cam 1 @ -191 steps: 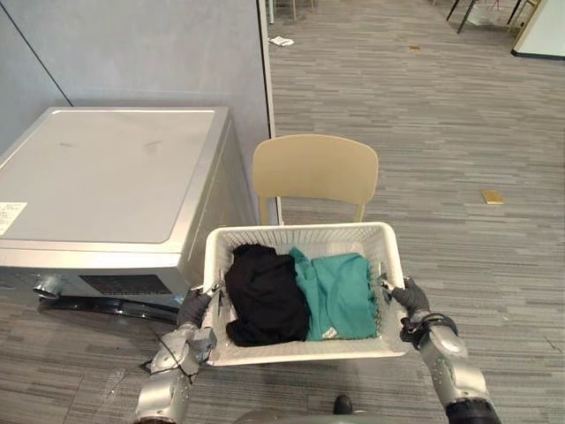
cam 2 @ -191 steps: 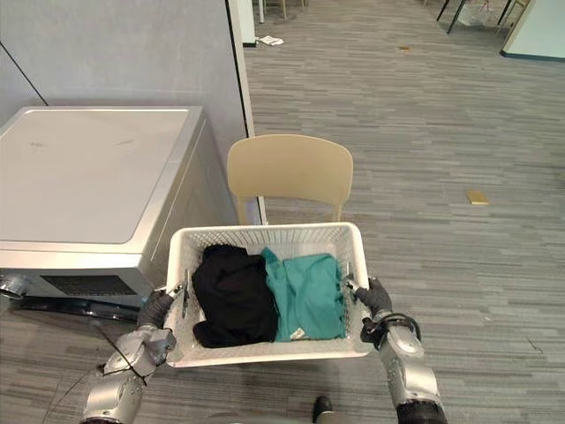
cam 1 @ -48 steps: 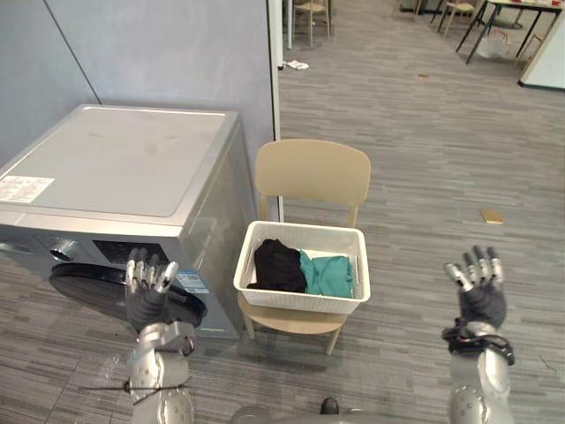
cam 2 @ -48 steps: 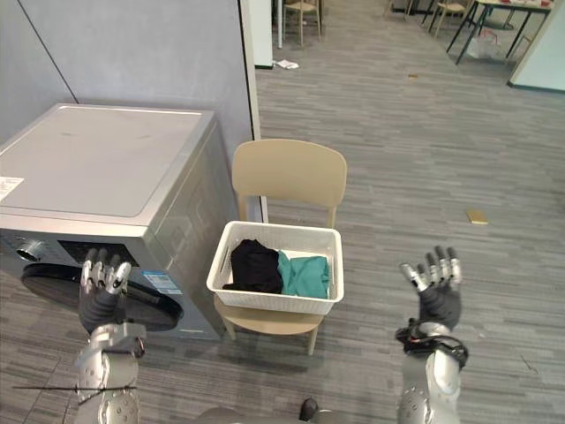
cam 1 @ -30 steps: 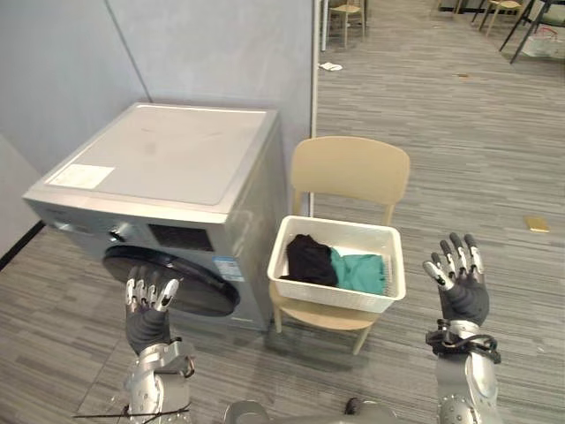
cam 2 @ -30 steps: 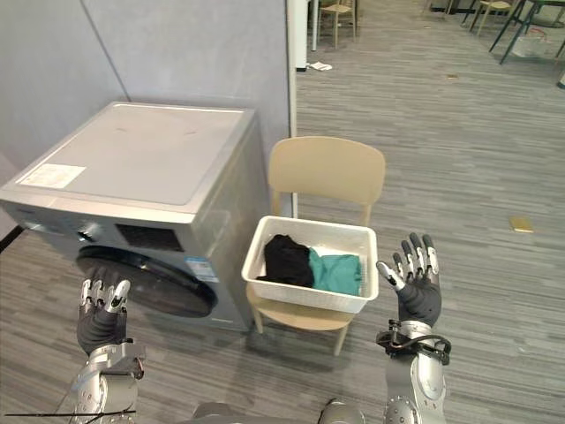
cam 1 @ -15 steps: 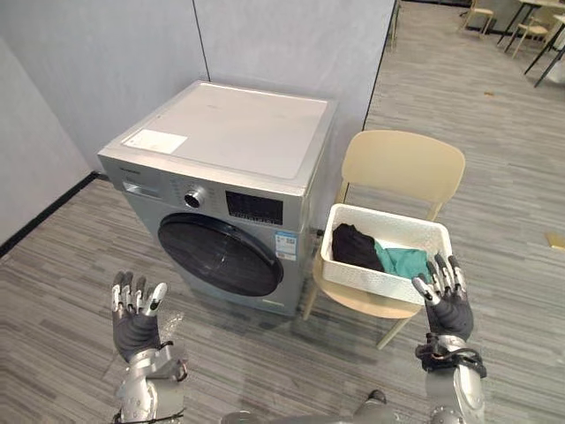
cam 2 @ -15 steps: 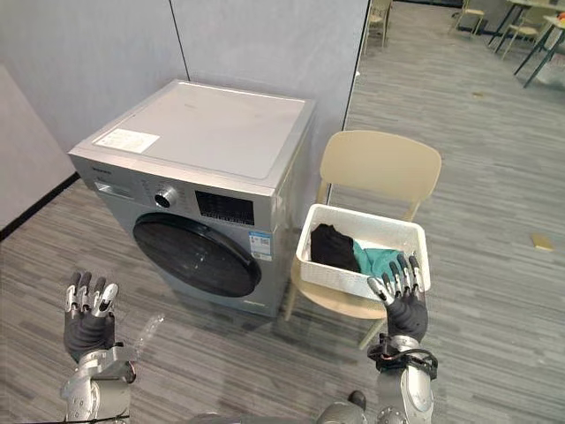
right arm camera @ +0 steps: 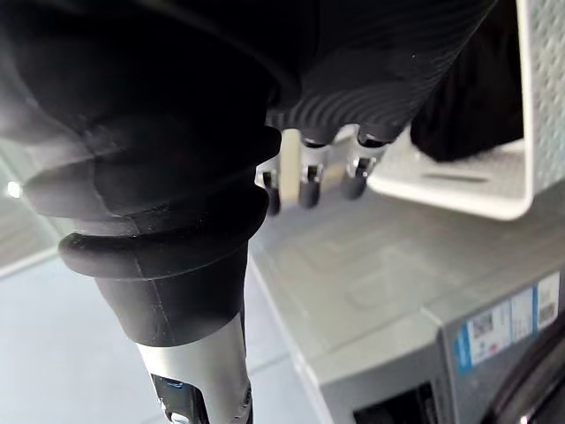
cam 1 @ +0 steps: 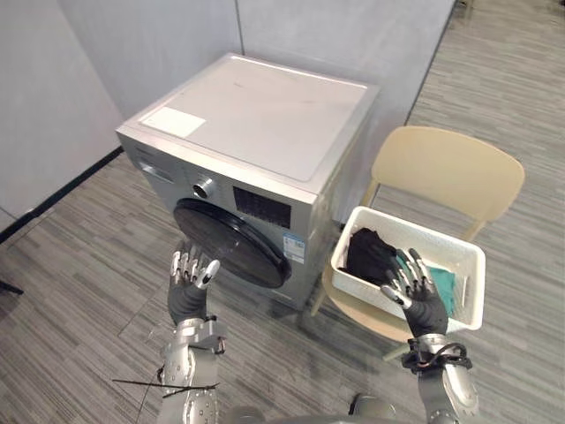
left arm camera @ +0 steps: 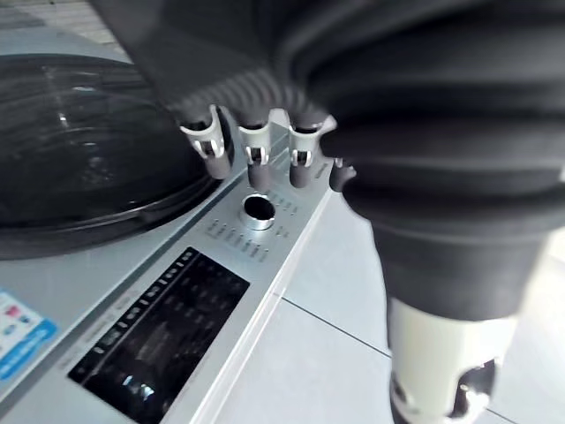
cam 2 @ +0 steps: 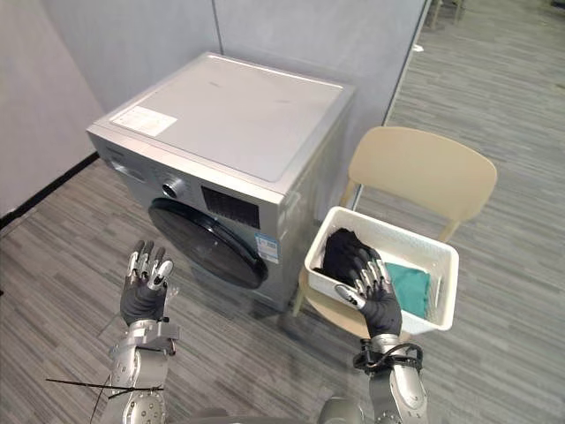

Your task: Pick up the laundry basket with both hands and put the clothes into the washing machine.

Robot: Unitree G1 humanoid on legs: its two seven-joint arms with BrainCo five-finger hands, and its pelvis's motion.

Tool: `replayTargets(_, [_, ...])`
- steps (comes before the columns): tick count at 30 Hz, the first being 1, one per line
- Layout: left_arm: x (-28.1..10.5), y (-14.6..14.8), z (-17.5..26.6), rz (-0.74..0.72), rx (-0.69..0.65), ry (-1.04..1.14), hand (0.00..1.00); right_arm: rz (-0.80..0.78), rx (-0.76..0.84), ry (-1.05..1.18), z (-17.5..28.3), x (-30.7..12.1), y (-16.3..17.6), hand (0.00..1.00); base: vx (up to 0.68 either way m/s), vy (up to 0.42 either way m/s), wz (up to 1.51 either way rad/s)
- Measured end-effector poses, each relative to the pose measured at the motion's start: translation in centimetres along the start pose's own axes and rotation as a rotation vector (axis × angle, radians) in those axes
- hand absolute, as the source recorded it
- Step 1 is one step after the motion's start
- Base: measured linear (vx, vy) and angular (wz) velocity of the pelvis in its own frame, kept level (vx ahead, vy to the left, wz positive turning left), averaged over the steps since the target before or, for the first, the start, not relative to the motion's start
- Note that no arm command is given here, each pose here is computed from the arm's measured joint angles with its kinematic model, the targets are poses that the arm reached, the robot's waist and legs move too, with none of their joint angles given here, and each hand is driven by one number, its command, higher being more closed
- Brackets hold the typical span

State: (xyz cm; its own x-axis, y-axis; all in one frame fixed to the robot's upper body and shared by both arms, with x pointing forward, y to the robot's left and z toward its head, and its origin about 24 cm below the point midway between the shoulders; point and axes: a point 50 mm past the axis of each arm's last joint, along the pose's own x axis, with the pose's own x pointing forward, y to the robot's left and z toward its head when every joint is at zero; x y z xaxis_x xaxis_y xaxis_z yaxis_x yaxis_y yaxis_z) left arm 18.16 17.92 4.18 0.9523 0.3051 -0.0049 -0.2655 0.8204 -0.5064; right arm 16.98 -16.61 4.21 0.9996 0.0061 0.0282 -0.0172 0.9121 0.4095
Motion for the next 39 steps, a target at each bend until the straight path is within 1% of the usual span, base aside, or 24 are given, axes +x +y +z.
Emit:
replayTargets(4, [-0.9,0.9,-0.3,0.038,-0.001,0.025,0.00,0.108,0.023,0.021,-0.6,0.2,2.3,0.00,0.11,0.015,0.26])
replayTargets(6, [-1.4,1.4,-0.7,0.061,0.003,0.048,0.00,0.140,0.009,0.039,-0.8,0.2,2.7,0.00,0.09,-0.012,0.11])
replayTargets(8, [-1.9,2.5,-0.5,0.106,0.023,0.046,0.00,0.206,-0.029,0.032,-0.8,0.8,4.2,0.00,0.10,-0.001,-0.02])
replayTargets(13, [-2.0,1.7,-1.1,0.073,0.006,0.073,0.00,0.261,-0.072,-0.028,0.0,3.1,5.4,0.00,0.09,0.106,-0.06])
replayTargets(14, [-2.2,1.5,-1.3,0.071,-0.001,0.084,0.00,0.284,-0.084,-0.014,-0.5,3.6,5.8,0.00,0.16,0.330,-0.11])
replayTargets(15, [-2.3,1.4,-1.9,0.068,-0.009,0.110,0.00,0.308,-0.094,0.041,-2.0,4.4,6.5,0.00,0.20,0.391,-0.02])
replayTargets(17, [-1.6,1.1,-2.3,0.042,-0.001,0.120,0.00,0.318,-0.107,0.096,-3.4,5.1,6.8,0.00,0.12,0.300,0.14])
replayTargets(18, [-1.0,1.1,-2.8,0.024,0.015,0.142,0.00,0.349,-0.134,0.160,-4.8,5.7,7.6,0.00,0.05,0.212,0.17])
replayTargets(20, [-0.8,1.5,-3.2,0.023,0.037,0.164,0.00,0.378,-0.184,0.205,-5.9,6.2,8.1,0.00,0.07,0.242,0.19])
replayTargets(24, [-0.8,2.1,-2.8,0.023,0.070,0.162,0.00,0.401,-0.277,0.224,-6.3,7.9,8.4,0.00,0.03,0.189,0.07])
replayTargets(25, [-0.7,2.4,-2.6,0.027,0.083,0.156,0.00,0.406,-0.324,0.229,-6.4,8.5,8.3,0.00,-0.02,0.108,0.01])
replayTargets(28, [-0.5,3.0,-2.2,0.044,0.103,0.143,0.00,0.373,-0.388,0.252,-6.8,9.3,7.7,0.00,-0.03,0.019,0.10])
replayTargets(31, [-0.5,2.9,-2.3,0.052,0.088,0.142,0.00,0.266,-0.474,0.309,-7.3,9.9,4.8,0.00,-0.03,-0.045,0.37])
replayTargets(33, [-0.5,2.9,-2.2,0.060,0.090,0.140,0.00,0.178,-0.538,0.300,-6.6,10.7,2.9,0.00,-0.07,-0.063,0.26])
replayTargets(35, [-0.5,3.0,-2.2,0.076,0.090,0.137,0.00,0.058,-0.594,0.245,-4.6,12.1,1.0,0.00,-0.11,-0.053,0.08])
replayTargets(37, [-0.5,3.1,-2.2,0.094,0.092,0.136,0.00,0.002,-0.638,0.215,-3.6,12.5,-0.1,0.00,-0.11,-0.040,0.10])
replayTargets(39, [-0.5,3.2,-2.1,0.110,0.093,0.133,0.00,-0.073,-0.640,0.179,-2.8,12.2,-0.6,0.00,-0.09,-0.028,0.11])
